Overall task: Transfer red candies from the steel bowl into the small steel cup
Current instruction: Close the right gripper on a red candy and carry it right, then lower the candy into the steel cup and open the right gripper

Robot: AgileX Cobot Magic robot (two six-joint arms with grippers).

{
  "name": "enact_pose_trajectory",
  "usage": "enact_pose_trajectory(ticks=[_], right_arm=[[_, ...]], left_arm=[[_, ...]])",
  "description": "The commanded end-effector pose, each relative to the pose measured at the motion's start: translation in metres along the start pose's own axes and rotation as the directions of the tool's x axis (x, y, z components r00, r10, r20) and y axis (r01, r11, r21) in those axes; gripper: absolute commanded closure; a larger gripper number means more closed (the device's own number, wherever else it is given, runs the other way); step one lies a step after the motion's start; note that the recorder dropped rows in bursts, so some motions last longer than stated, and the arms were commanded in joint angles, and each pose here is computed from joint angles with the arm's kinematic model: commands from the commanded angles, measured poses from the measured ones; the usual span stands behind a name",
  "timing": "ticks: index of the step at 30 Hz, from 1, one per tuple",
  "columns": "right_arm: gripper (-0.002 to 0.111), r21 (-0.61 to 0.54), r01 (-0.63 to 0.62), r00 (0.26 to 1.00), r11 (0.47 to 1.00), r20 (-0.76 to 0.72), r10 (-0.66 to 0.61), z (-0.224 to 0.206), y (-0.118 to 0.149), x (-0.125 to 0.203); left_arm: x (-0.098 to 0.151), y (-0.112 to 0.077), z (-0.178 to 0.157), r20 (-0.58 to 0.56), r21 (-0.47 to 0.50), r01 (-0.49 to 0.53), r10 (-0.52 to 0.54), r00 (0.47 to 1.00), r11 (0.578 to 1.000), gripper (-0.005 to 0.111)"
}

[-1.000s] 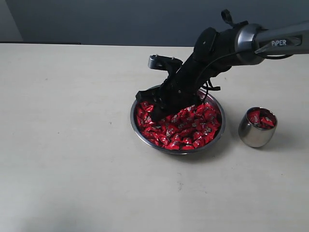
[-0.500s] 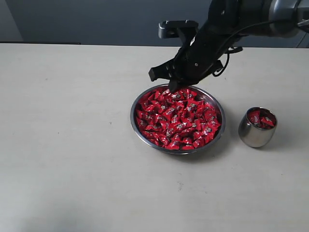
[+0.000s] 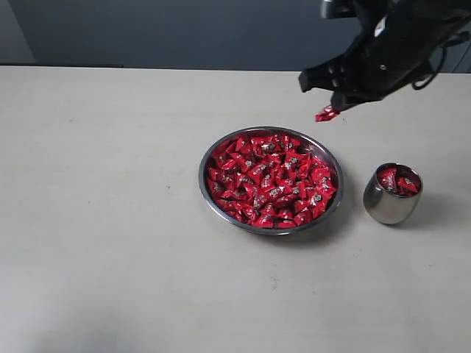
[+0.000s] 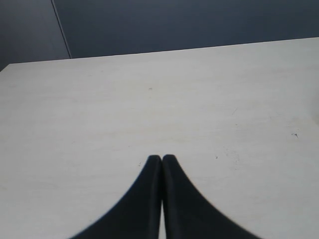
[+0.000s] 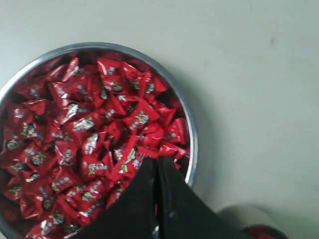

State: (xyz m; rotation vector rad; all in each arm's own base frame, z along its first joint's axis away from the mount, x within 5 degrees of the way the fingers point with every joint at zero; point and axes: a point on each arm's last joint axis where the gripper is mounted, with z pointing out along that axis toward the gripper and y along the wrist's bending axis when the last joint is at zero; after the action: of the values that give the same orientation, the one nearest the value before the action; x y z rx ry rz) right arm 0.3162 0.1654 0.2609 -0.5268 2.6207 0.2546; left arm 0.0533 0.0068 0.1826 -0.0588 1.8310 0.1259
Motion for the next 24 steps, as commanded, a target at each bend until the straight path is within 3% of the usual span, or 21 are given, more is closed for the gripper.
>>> enact_pose_trajectory(ticks=[1, 10, 20, 24], right_arm=[[0.109, 0.043, -0.055, 0.997, 0.998, 0.063, 0.052, -0.031, -0.025, 0.025], [0.109, 0.153, -0.141, 0.990, 0.978, 0.045, 0.136, -0.046, -0.061, 0.073], [0.109, 0.133, -0.166, 0.986, 0.977, 0.021, 0.165, -0.029, -0.060, 0.087], [0.109, 0.137, -0.169, 0.983, 0.976, -0.044, 0.176, -0.001, -0.064, 0.088]], left_arm=[[0.000, 0.000, 0.000, 0.013, 0.004, -0.001, 0.001, 1.000, 1.000, 0.106], [0.000, 0.000, 0.000, 0.013, 0.004, -0.001, 0.001, 1.000, 1.000, 0.106], [0.000, 0.000, 0.000, 0.013, 0.004, -0.001, 0.001, 1.000, 1.000, 0.106], [0.000, 0.000, 0.000, 0.013, 0.004, -0.001, 0.001, 1.000, 1.000, 0.106]])
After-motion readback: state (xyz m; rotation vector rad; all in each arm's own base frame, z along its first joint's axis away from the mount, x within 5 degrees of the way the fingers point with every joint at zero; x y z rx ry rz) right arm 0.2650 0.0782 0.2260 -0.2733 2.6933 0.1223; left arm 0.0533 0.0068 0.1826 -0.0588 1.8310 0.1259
